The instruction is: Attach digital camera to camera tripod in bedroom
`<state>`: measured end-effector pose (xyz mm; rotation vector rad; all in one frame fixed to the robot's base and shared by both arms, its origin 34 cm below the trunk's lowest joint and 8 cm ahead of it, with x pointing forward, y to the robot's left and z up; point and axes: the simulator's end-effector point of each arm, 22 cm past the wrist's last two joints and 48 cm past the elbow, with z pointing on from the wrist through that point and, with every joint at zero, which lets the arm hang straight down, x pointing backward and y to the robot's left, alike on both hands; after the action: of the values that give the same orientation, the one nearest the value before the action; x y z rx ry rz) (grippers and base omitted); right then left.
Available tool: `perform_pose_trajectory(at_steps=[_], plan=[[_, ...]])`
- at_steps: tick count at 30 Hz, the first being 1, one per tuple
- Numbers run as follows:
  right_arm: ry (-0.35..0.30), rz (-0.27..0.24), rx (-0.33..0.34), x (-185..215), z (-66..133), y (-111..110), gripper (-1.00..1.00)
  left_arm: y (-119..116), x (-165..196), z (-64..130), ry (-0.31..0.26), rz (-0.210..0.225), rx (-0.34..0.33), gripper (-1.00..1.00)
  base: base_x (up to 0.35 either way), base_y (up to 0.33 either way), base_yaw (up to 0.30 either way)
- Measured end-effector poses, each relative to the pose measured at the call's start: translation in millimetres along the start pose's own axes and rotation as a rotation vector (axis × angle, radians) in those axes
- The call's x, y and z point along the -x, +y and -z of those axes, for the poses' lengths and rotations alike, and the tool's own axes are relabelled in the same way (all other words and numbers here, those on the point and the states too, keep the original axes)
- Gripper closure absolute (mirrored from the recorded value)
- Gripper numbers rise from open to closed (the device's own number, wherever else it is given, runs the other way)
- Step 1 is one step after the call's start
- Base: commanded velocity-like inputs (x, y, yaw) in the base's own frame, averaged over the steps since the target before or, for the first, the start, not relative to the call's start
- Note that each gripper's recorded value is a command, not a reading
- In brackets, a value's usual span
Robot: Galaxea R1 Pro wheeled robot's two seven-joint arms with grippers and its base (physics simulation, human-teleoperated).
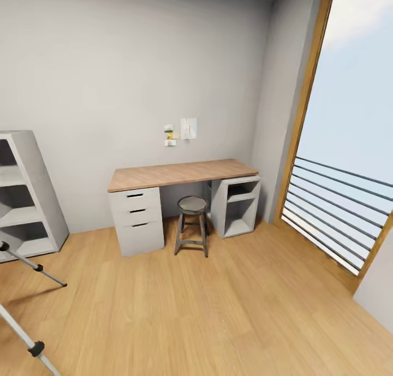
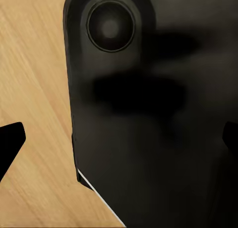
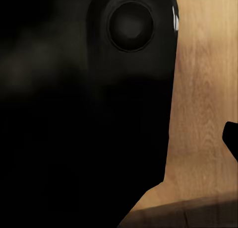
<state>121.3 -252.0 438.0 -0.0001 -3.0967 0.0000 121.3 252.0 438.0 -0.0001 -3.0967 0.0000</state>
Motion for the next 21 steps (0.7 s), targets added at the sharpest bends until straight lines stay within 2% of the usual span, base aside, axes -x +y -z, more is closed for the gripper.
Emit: perform_pose_trajectory(at_steps=[8,13,21], plan=[[-0.014,-0.003,-0.031,7,0.5,-27,-1.00,-1,6,0.1,-0.014,-0.001,-0.001,-1.00,0.000,0.000,0.000],[-0.051,-0.002,-0.046,19,1.4,-40,-1.00,-1,9,0.1,-0.020,0.000,0.000,-1.00,0.000,0.000,0.015],[-0.097,0.000,-0.048,30,2.2,-41,-1.00,-2,9,0.1,-0.021,0.000,-0.001,-1.00,0.000,0.000,0.228]])
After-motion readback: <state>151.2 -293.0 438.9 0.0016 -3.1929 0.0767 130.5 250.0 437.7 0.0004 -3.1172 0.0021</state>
